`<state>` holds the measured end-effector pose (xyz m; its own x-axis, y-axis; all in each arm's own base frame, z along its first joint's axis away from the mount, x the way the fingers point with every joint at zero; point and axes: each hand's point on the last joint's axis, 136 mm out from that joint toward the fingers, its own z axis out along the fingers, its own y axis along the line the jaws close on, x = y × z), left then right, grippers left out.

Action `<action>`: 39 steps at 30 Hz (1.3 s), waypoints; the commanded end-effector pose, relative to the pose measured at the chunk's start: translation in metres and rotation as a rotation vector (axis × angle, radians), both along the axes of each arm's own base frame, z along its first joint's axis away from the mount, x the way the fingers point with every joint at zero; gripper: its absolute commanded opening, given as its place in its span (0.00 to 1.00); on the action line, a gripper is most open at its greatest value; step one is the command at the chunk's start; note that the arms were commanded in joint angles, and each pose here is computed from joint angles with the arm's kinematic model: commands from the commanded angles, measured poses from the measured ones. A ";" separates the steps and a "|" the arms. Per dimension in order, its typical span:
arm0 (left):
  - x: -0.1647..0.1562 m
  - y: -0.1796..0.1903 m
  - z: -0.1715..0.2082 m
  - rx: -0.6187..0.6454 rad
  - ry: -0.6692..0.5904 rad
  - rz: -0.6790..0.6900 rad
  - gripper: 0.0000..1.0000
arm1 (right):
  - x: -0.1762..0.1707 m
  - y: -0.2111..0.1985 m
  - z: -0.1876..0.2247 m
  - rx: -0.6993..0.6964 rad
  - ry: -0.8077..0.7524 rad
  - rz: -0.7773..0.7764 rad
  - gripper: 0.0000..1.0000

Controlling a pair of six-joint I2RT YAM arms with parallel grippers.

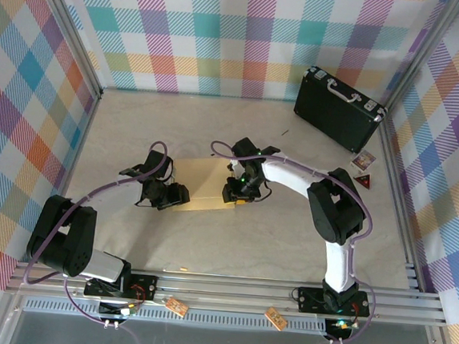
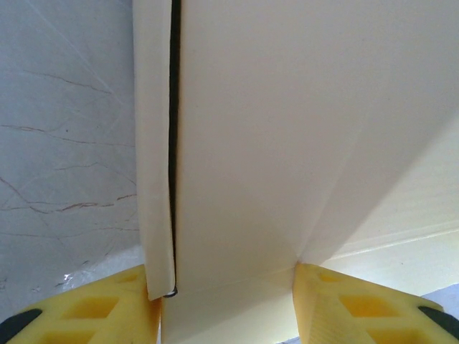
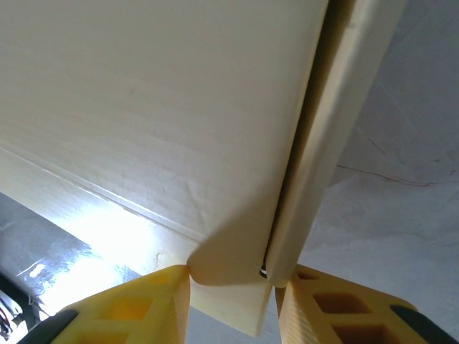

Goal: Fold the paper box

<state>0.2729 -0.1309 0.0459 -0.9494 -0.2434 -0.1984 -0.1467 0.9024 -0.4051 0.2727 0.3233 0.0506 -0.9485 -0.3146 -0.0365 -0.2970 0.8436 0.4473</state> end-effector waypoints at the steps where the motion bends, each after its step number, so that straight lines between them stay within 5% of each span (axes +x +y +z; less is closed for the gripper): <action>1: -0.006 -0.004 -0.004 -0.003 0.035 -0.023 0.49 | -0.008 0.022 0.013 0.120 0.043 0.013 0.35; 18: -0.005 0.002 -0.001 0.032 0.027 -0.010 0.58 | -0.001 0.009 0.001 0.033 -0.005 0.013 0.36; 28: -0.001 0.019 0.015 0.130 0.001 0.011 0.67 | 0.003 0.009 -0.001 0.024 -0.021 0.018 0.34; 39: 0.021 0.037 0.042 0.243 -0.084 0.051 0.66 | 0.003 0.008 -0.008 0.017 -0.022 0.024 0.33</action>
<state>0.2866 -0.1015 0.0682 -0.9290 -0.2484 -0.2742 -0.1838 0.9530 -0.2407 0.2775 0.3282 0.0502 -0.9498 -0.3066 -0.0617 -0.3001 0.8381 0.4556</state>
